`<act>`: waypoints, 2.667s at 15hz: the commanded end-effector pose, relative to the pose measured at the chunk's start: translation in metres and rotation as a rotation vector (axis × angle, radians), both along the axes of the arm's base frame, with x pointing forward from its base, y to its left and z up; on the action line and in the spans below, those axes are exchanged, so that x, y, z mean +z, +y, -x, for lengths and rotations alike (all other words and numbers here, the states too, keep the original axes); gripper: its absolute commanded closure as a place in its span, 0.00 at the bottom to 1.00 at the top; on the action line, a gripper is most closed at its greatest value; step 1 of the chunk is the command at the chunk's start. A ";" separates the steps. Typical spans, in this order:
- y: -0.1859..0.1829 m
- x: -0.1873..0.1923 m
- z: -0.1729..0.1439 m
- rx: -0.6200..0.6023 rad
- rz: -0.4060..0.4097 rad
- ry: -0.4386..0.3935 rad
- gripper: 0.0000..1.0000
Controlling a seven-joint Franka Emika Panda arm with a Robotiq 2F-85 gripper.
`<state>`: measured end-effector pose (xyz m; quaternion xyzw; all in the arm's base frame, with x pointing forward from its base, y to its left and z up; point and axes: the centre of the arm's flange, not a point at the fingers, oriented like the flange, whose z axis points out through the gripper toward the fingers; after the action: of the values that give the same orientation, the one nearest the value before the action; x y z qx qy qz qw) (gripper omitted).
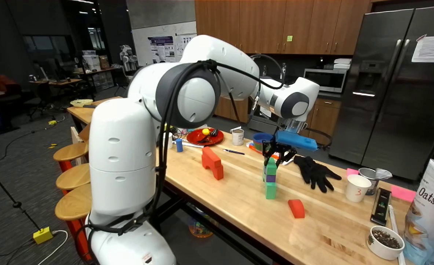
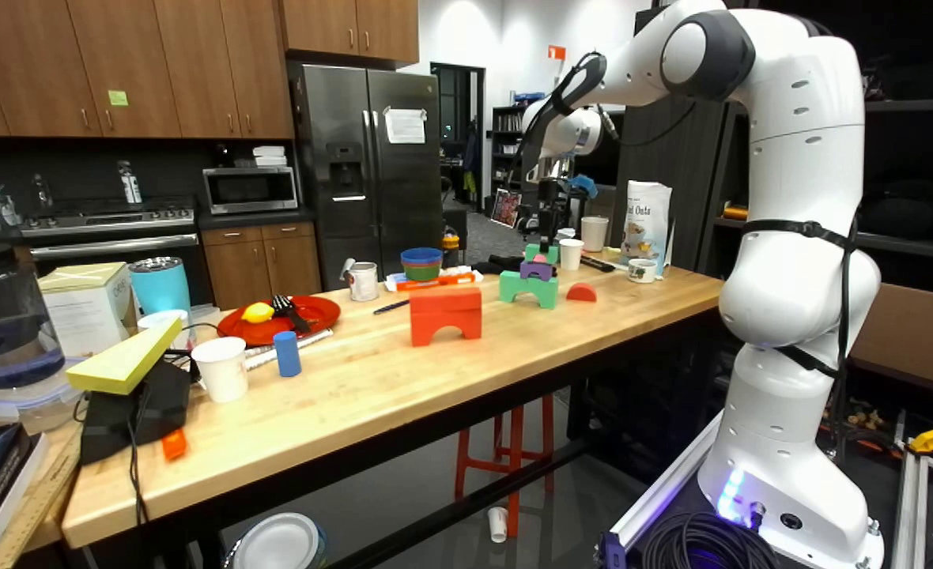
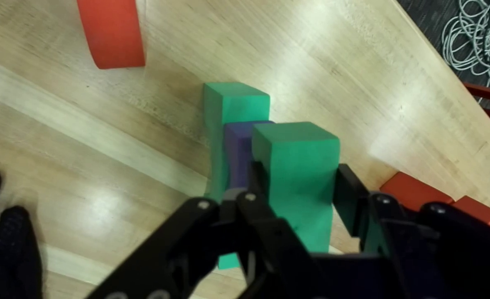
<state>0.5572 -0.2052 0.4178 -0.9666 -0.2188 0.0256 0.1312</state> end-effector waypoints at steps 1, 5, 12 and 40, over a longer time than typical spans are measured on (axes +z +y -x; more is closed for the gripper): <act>-0.005 0.005 -0.003 0.011 0.012 -0.005 0.24; -0.006 0.006 -0.003 0.012 0.020 -0.004 0.01; -0.003 0.022 0.009 0.010 0.070 -0.023 0.00; 0.029 0.014 0.145 -0.203 0.391 -0.240 0.00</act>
<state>0.4342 -0.1849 0.4278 -0.9901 -0.1193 -0.0290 -0.0683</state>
